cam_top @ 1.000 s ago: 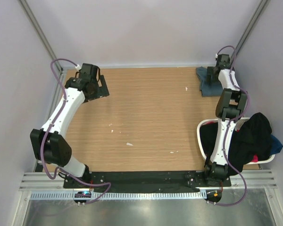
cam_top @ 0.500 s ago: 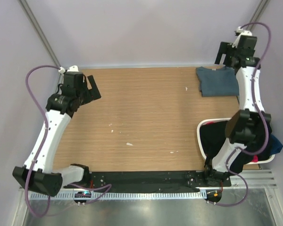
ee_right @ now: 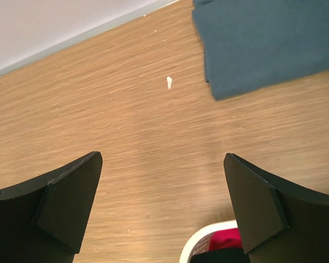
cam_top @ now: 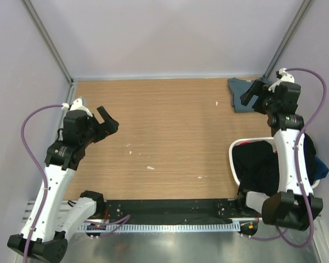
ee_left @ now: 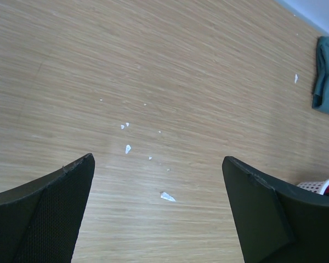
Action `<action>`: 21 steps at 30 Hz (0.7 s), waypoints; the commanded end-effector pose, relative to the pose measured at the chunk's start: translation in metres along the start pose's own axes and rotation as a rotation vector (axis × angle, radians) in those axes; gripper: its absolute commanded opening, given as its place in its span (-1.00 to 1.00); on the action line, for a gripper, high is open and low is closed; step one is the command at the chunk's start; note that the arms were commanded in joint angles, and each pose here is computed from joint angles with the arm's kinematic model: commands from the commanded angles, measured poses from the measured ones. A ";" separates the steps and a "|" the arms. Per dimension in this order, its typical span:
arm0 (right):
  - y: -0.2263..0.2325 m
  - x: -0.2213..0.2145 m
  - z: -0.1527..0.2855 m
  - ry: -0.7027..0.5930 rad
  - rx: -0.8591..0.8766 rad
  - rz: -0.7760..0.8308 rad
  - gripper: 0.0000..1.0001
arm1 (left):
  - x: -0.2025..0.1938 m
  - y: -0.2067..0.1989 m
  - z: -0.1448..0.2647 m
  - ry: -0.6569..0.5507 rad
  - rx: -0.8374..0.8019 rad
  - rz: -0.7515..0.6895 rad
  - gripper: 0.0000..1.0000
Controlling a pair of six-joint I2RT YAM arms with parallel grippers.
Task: Fold and stack the t-shirts
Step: Reset both grippers
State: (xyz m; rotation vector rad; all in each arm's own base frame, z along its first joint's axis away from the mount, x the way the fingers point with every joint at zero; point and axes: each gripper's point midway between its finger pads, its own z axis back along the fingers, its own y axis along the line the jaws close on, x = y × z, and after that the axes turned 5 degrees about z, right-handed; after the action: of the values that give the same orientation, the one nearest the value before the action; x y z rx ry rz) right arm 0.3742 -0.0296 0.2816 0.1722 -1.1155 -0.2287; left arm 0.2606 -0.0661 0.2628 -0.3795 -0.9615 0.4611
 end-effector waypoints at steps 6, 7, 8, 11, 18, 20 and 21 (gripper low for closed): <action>0.016 0.011 0.070 -0.197 0.016 -0.075 0.99 | 0.001 -0.019 0.007 0.004 -0.114 -0.012 1.00; 0.016 0.008 0.073 -0.197 0.017 -0.077 0.99 | 0.003 -0.020 0.009 -0.004 -0.116 -0.015 1.00; 0.016 0.002 0.075 -0.191 0.016 -0.095 0.99 | 0.005 -0.020 0.012 -0.015 -0.120 -0.019 1.00; 0.019 -0.001 0.079 -0.205 0.031 -0.127 0.99 | 0.013 -0.018 0.015 -0.057 -0.108 -0.027 0.99; 0.026 0.028 0.078 -0.262 0.050 -0.183 0.99 | 0.029 -0.022 0.013 -0.125 -0.105 0.002 1.00; 0.023 0.041 0.075 -0.287 0.031 -0.175 0.99 | 0.039 -0.027 0.008 -0.136 -0.101 -0.005 1.00; 0.023 0.046 0.075 -0.301 0.029 -0.175 1.00 | 0.041 -0.029 0.006 -0.132 -0.099 -0.014 1.00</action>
State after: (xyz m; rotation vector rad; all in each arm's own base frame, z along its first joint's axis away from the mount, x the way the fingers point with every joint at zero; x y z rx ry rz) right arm 0.3178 -0.0149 0.3095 0.2713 -1.2564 -0.3976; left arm 0.2626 -0.0706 0.2776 -0.4237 -1.0159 0.4323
